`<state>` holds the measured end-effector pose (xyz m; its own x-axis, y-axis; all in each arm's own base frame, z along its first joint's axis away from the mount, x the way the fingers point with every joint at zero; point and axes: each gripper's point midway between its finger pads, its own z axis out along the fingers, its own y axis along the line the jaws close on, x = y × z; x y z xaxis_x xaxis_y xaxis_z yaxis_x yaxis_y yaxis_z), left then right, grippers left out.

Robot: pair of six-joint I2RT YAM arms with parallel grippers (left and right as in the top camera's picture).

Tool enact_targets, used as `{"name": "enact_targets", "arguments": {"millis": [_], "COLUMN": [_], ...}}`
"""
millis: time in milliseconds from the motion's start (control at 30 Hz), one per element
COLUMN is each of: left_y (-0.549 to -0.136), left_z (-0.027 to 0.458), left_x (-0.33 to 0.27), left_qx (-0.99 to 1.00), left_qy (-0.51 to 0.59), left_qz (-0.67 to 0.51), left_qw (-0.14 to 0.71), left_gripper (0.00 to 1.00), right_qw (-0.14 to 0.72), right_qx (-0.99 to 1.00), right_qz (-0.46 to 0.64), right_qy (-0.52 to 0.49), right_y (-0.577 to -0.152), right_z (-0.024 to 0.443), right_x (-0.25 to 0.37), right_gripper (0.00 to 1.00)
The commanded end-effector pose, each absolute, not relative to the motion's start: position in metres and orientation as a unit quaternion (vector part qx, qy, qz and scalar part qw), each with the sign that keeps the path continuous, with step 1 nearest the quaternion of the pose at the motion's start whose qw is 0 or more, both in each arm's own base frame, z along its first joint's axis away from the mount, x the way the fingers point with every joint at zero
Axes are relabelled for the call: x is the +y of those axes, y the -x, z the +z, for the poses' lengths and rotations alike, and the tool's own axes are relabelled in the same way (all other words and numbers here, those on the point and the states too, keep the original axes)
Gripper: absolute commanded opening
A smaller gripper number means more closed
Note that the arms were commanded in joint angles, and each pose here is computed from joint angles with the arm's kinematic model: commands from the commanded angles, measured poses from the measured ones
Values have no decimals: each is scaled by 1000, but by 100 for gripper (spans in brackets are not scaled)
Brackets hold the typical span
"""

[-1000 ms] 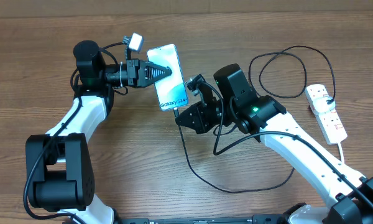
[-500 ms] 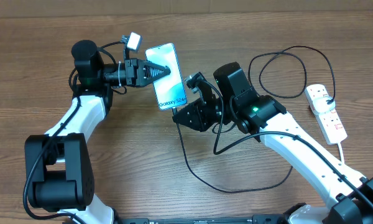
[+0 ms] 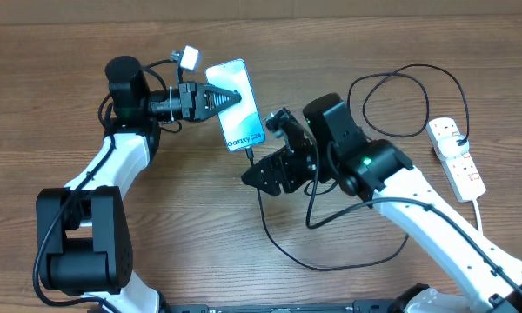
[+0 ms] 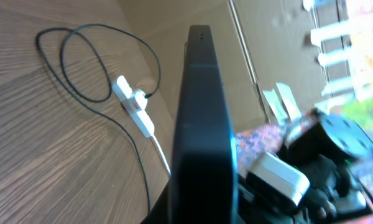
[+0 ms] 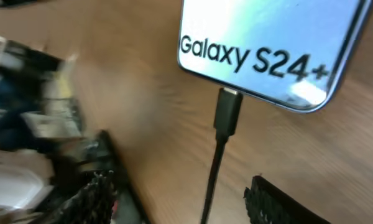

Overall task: Plug charger to phone and switch on socket
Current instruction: 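Align the USB-C tip under the phone's bottom port, then push the USB-C tip up into the phone's port with the right gripper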

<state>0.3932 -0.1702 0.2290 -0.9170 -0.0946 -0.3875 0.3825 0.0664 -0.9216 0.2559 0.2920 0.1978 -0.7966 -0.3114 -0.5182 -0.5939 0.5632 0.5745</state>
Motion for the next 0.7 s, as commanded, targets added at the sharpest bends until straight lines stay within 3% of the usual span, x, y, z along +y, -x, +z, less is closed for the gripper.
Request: {"name": "enact_targets", "arguments": {"millis": [0, 200, 433, 600, 667], "left_y": [-402, -401, -399, -399, -399], "left_z": [224, 222, 223, 223, 223], "left_x": [-170, -170, -170, -170, -170], "left_qx": [717, 719, 717, 716, 716], "left_qy": [-91, -88, -92, -95, -95], "left_qz": [-662, -662, -665, -664, -664], "left_qw": [199, 193, 189, 191, 191], "left_gripper": [4, 4, 4, 4, 4], "right_qw": [259, 308, 306, 317, 319], "right_qx": [889, 913, 913, 909, 908], "right_qz": [274, 160, 161, 165, 167], "right_qy": [258, 216, 216, 214, 214], "right_y": [-276, -291, -302, -306, -307], "right_z": [195, 177, 159, 163, 164], "right_x": [288, 284, 297, 300, 301], "right_gripper": [66, 63, 35, 22, 21]}}
